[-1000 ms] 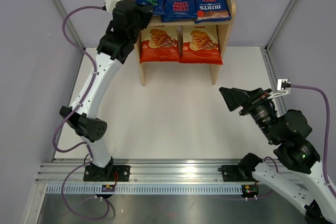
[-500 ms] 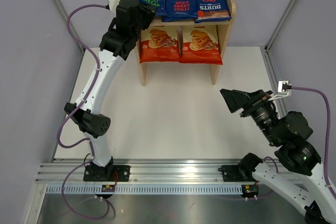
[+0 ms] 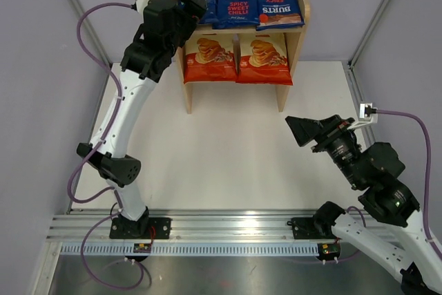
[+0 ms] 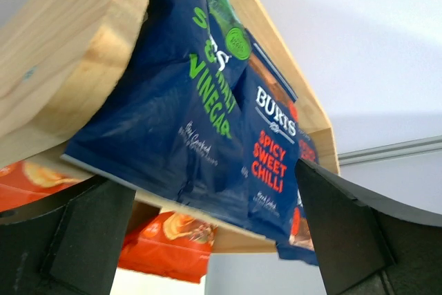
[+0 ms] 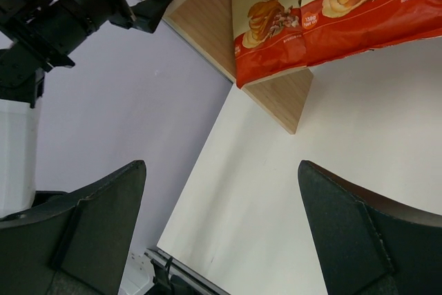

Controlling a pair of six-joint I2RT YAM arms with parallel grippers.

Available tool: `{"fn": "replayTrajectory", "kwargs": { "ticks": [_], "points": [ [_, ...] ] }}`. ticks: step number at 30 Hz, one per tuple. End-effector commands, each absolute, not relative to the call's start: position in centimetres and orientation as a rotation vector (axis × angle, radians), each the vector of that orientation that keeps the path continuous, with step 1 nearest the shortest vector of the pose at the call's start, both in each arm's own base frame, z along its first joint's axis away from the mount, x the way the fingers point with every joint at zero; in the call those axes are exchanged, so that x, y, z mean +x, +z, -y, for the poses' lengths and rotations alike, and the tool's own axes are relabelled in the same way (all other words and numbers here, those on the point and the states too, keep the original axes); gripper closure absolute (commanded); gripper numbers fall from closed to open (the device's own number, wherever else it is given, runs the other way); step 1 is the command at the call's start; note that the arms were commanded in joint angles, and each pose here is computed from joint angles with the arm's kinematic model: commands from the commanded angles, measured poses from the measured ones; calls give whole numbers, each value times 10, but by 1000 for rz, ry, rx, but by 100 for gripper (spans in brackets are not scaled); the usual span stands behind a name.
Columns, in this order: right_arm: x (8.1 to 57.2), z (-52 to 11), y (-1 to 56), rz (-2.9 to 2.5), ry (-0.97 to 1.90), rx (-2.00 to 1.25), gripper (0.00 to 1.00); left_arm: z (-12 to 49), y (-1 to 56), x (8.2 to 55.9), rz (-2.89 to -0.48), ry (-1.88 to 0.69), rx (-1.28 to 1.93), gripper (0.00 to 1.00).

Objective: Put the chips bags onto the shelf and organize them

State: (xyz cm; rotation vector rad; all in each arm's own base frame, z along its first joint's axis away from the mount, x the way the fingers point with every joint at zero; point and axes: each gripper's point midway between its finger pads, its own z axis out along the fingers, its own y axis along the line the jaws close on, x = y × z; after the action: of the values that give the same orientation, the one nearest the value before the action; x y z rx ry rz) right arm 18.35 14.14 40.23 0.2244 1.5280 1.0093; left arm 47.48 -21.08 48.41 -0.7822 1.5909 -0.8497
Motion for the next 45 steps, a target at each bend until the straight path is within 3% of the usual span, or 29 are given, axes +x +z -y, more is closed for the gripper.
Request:
{"fn": "replayTrajectory", "kwargs": {
  "ticks": [1,12,25,31,45],
  "points": [
    [190,-140,410,-1542,971,235,1,197,484,452,-1642,-784,-738,1],
    [236,-173,374,-1845,645,-18,1,163,495,395,-1634,-692,-609,1],
    [265,-90,337,-1878,0,68,1,74,437,287,-1725,-231,-273,1],
    [248,-74,319,-1881,-21,44,1,41,374,244,-1795,-55,-116,1],
    [211,-51,297,-1872,42,34,1,42,256,203,-1854,-111,47,1]
  ]
}}
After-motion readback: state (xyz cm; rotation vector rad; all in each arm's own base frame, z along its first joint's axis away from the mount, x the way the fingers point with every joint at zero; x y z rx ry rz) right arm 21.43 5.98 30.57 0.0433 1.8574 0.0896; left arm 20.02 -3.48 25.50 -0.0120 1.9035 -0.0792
